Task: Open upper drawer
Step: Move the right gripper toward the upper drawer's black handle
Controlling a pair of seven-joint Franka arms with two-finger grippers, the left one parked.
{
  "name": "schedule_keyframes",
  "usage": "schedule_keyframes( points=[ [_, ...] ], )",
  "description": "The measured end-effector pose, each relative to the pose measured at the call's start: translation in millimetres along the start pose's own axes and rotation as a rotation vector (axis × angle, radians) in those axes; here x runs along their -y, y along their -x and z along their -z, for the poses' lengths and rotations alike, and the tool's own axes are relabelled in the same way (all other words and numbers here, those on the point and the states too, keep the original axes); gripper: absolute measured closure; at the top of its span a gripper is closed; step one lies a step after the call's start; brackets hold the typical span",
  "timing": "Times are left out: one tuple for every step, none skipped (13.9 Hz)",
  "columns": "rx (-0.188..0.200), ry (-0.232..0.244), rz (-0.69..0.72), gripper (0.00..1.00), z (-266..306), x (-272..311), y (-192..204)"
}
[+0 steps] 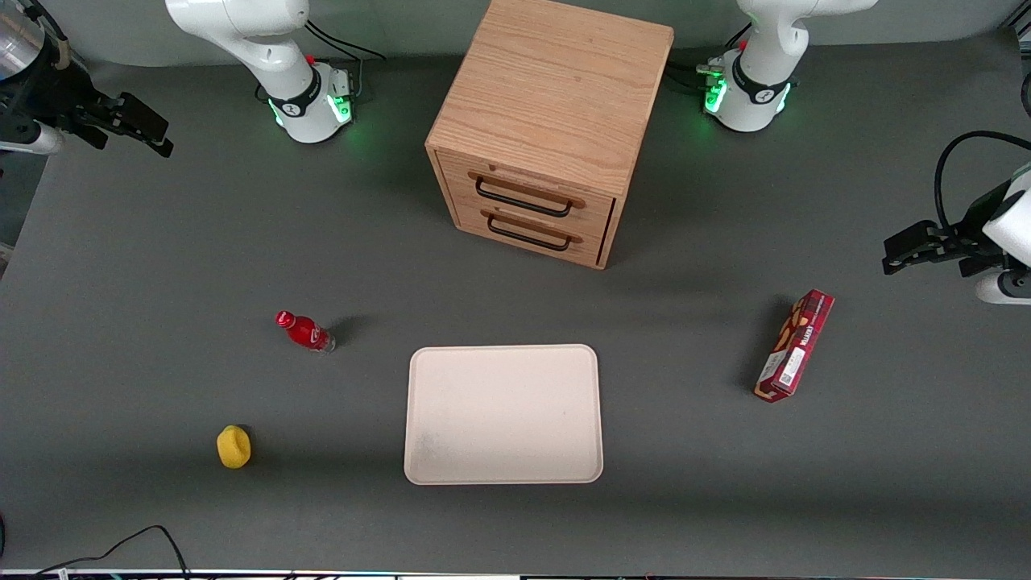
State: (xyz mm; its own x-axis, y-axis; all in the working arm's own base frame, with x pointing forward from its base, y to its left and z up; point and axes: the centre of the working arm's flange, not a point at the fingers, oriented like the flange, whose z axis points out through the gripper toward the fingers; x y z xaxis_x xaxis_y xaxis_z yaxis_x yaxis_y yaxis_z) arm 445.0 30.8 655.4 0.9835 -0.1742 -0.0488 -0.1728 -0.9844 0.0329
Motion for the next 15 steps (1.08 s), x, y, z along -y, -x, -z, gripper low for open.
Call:
schedule_keyframes(
  points=[
    [0.004, 0.0, -0.001, 0.0, -0.6, -0.2, -2.1],
    [0.013, 0.002, -0.002, 0.0, -2.2, -0.4, -3.3],
    [0.021, 0.004, -0.001, 0.0, -3.9, -0.2, -4.2],
    [0.025, 0.004, -0.001, 0.0, -5.2, 0.1, -5.4],
    [0.031, 0.004, -0.001, 0.0, -7.1, 0.5, -6.7],
    [0.035, 0.003, 0.0, 0.0, -8.8, 1.1, -7.9],
    [0.039, -0.002, 0.014, 0.0, -10.0, 3.8, -8.5],
    [0.042, -0.013, 0.057, 0.0, -10.0, 11.2, -7.9],
    [0.04, -0.025, 0.132, 0.0, -8.3, 24.0, -5.7],
    [0.037, -0.044, 0.215, 0.0, -5.2, 41.5, -1.9],
    [0.037, -0.069, 0.283, 0.0, -2.8, 59.9, 1.2],
    [0.043, -0.096, 0.343, 0.0, -2.9, 75.9, 2.0],
    [0.055, -0.12, 0.425, 0.0, -6.4, 93.6, 0.5],
    [0.067, -0.132, 0.542, 0.0, -12.3, 115.8, -1.7],
    [0.078, -0.14, 0.68, 0.0, -19.3, 141.5, -3.0]
  ],
)
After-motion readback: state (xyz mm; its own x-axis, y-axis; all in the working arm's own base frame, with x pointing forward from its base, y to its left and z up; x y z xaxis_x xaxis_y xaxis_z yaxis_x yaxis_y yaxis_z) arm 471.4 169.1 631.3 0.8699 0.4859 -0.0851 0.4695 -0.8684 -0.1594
